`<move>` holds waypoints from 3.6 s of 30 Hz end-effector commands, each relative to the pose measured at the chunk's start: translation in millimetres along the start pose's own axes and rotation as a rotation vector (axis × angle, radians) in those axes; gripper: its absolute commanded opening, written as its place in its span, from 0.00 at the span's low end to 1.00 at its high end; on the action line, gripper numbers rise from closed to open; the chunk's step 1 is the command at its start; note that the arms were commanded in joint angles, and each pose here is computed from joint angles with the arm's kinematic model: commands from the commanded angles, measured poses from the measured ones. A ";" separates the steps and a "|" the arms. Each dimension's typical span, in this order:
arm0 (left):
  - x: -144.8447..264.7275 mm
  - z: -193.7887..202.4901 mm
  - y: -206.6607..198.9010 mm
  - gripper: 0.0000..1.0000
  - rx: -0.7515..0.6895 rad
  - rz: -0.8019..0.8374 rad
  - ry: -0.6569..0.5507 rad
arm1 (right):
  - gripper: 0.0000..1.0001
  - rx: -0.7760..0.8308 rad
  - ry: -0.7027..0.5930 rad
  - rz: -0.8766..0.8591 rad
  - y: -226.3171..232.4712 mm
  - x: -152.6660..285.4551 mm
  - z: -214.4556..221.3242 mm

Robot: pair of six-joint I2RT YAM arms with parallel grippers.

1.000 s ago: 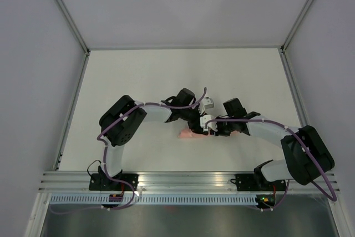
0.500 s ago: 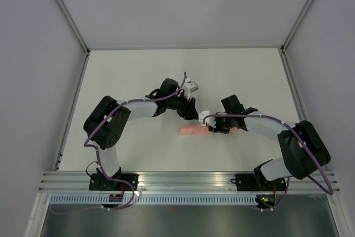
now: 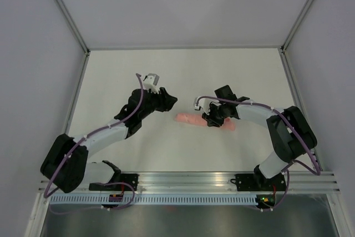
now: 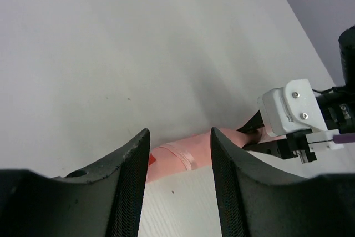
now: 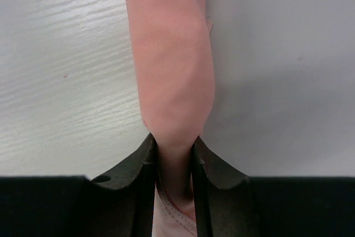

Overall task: Fold the napkin, place the utensils inside, and roll it up
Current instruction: Roll the napkin at the center of the board, then adjust the napkin at the center of the board.

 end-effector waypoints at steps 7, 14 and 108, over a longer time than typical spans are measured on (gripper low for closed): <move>26.2 8.6 -3.4 0.51 0.159 -0.244 -0.109 | 0.07 -0.337 0.106 -0.021 -2.4 -23.6 2.1; 2.9 46.7 -21.1 0.50 0.238 -0.326 -0.023 | 0.06 -0.465 0.114 -0.066 -5.6 -40.3 -7.2; -171.1 13.8 -1.6 0.53 0.234 -0.343 0.213 | 0.57 -0.504 -0.301 0.124 -57.9 92.5 -73.9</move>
Point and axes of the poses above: each gripper's point midway between its finger pads, its own x axis back along the fingers, its own y axis along the line the jaws close on, z = x × y, the point moved 7 cm from there along x, back along the fingers, and after that the axes turned 13 degrees about -x, right-handed, at the moved point
